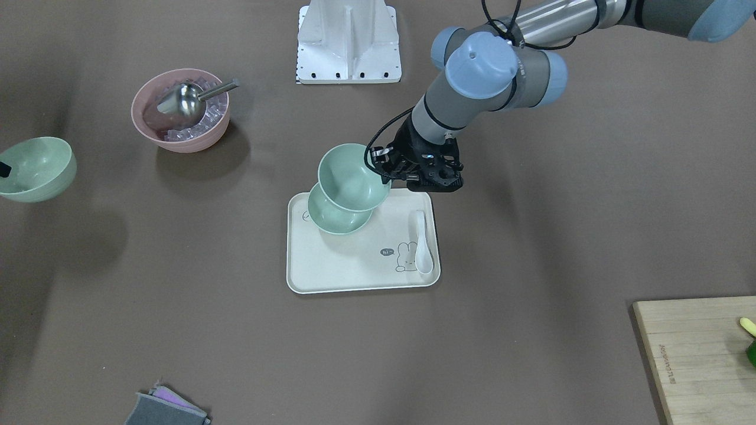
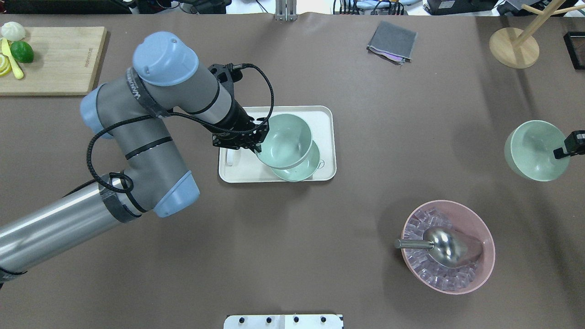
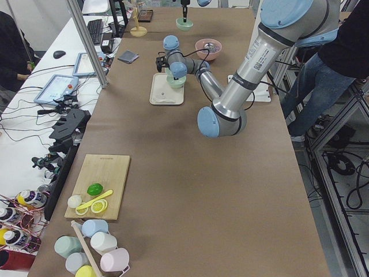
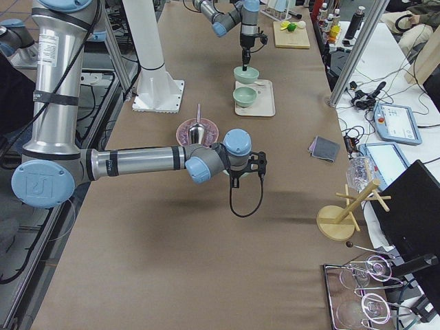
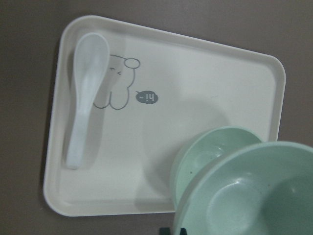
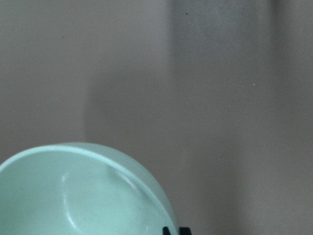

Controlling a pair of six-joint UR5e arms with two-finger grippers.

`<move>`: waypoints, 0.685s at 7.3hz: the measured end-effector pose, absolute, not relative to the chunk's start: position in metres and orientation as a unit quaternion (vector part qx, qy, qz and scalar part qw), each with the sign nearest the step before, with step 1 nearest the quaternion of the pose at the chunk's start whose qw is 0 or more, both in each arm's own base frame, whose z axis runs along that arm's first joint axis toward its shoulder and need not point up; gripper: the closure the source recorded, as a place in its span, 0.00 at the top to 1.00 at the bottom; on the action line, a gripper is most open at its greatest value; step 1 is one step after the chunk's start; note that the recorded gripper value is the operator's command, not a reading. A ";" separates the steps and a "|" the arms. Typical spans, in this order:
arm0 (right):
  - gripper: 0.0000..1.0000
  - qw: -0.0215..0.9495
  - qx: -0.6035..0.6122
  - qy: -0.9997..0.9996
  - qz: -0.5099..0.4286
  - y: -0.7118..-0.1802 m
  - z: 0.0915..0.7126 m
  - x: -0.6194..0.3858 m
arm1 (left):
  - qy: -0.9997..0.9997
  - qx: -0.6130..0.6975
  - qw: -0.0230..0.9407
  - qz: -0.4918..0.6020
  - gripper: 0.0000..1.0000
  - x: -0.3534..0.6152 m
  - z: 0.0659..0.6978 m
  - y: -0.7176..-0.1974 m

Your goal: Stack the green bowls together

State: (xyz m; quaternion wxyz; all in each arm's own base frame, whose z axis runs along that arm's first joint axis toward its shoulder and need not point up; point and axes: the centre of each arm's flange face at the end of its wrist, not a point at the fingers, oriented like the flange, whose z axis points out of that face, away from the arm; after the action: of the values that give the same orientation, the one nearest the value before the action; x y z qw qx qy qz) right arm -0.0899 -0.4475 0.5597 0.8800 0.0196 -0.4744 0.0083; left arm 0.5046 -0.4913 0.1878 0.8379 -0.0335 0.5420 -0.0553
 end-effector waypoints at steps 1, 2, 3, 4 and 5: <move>0.00 0.880 0.020 -0.475 0.009 -0.449 0.558 -0.090 | 0.547 -0.028 0.834 -0.062 0.00 0.520 0.189 -0.491; 0.00 0.879 0.021 -0.476 0.010 -0.450 0.557 -0.091 | 0.550 -0.027 0.833 -0.065 0.00 0.527 0.190 -0.490; 0.00 0.879 0.022 -0.476 0.010 -0.451 0.555 -0.091 | 0.550 -0.027 0.832 -0.066 0.00 0.530 0.191 -0.491; 0.00 0.879 0.023 -0.477 0.009 -0.452 0.554 -0.091 | 0.549 -0.027 0.832 -0.067 0.00 0.532 0.192 -0.491; 0.00 0.879 0.023 -0.477 0.010 -0.452 0.554 -0.091 | 0.548 -0.028 0.834 -0.067 0.00 0.535 0.195 -0.492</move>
State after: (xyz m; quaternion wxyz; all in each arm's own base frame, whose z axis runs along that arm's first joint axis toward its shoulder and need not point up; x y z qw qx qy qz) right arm -0.0913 -0.4521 0.5538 0.8786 0.0225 -0.4769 0.0096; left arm 0.5349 -0.4916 0.1946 0.8337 -0.0281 0.5475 -0.0666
